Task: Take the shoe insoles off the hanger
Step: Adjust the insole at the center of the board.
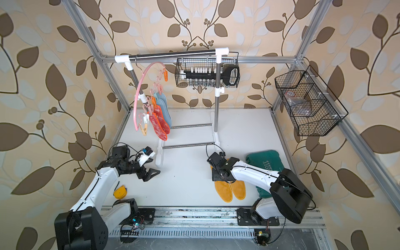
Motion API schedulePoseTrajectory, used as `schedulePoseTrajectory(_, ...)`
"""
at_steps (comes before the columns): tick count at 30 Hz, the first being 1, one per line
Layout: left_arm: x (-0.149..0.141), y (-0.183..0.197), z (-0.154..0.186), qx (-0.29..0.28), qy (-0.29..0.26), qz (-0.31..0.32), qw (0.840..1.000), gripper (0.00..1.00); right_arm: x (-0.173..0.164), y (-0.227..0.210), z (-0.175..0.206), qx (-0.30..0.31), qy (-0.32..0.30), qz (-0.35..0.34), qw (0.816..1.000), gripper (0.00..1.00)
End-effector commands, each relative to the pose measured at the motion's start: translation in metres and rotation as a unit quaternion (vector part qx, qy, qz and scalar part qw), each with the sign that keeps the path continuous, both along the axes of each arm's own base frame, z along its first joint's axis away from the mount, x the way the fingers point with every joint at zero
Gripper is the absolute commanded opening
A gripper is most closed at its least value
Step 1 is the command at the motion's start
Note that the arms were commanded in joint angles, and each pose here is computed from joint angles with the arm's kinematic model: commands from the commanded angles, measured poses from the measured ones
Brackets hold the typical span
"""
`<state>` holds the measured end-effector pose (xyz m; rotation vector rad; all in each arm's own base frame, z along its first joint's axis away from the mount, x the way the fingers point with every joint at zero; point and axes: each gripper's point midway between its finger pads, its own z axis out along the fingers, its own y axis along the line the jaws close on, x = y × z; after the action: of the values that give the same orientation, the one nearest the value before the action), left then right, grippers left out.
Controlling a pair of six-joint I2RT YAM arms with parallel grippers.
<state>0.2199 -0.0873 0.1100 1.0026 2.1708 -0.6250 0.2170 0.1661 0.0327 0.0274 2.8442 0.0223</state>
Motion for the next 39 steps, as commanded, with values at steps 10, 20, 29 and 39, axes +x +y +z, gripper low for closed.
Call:
schedulePoseTrajectory(10,-0.003,-0.003,0.006,-0.015,-0.001,-0.008,1.000,0.99,0.007,-0.026,-0.025,-0.106,0.031,-0.040,0.993,0.64)
schedulePoseTrajectory(20,-0.002,-0.003,0.005,-0.016,0.002,-0.008,1.000,0.99,0.002,-0.036,-0.030,-0.020,0.044,-0.101,0.994,0.59)
schedulePoseTrajectory(29,-0.002,-0.003,0.006,-0.016,0.002,-0.008,1.000,0.99,0.009,-0.005,-0.023,0.067,0.047,-0.081,0.993,0.61)
schedulePoseTrajectory(39,-0.002,-0.003,0.005,-0.016,0.003,-0.008,1.000,0.99,0.000,-0.015,-0.026,0.040,0.057,-0.067,0.995,0.62)
